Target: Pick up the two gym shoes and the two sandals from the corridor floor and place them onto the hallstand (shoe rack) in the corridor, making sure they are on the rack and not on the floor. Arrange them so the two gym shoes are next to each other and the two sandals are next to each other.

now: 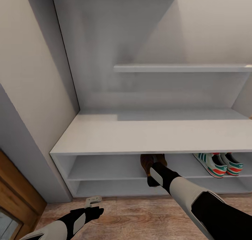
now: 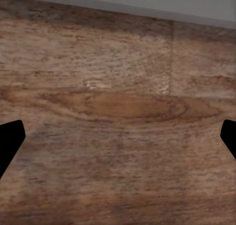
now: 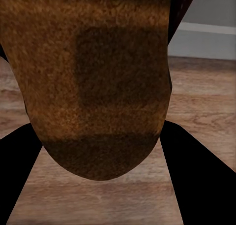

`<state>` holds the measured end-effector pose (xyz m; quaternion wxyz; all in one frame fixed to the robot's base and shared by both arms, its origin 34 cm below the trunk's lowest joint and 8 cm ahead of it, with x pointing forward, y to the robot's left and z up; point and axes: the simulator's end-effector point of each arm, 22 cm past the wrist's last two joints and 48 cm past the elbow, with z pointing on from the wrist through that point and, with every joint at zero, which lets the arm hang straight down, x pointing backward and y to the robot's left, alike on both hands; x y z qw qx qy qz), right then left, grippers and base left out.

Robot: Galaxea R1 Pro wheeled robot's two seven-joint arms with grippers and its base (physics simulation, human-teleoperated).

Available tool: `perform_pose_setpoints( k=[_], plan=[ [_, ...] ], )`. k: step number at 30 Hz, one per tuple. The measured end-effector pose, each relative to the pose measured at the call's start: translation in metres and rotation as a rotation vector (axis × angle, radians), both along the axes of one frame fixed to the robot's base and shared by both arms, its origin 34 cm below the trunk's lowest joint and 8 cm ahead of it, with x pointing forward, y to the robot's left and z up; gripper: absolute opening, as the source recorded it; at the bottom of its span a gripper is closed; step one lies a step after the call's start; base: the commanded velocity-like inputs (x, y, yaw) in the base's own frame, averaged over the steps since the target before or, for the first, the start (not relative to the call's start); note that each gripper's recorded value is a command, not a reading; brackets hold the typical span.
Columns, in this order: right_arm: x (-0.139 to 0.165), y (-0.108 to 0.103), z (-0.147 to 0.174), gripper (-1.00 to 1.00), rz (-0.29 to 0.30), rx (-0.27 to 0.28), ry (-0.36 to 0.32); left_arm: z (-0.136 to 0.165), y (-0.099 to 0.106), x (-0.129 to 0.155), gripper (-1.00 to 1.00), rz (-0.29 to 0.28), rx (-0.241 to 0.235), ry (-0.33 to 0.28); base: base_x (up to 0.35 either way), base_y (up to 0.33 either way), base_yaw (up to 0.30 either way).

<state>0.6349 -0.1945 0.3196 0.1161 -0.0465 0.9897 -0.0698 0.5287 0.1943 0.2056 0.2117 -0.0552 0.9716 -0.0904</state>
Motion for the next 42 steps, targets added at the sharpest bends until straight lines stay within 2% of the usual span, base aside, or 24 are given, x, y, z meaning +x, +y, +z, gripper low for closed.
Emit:
perform_pose_setpoints(
  k=[42],
  plan=[
    [0.0058, 0.0024, 0.0051, -1.00, 0.005, 0.005, -0.013, 0.0000, 0.0000, 0.0001, 1.00, 0.000, 0.000, 0.000, 0.000, 0.000, 0.000]
  ],
)
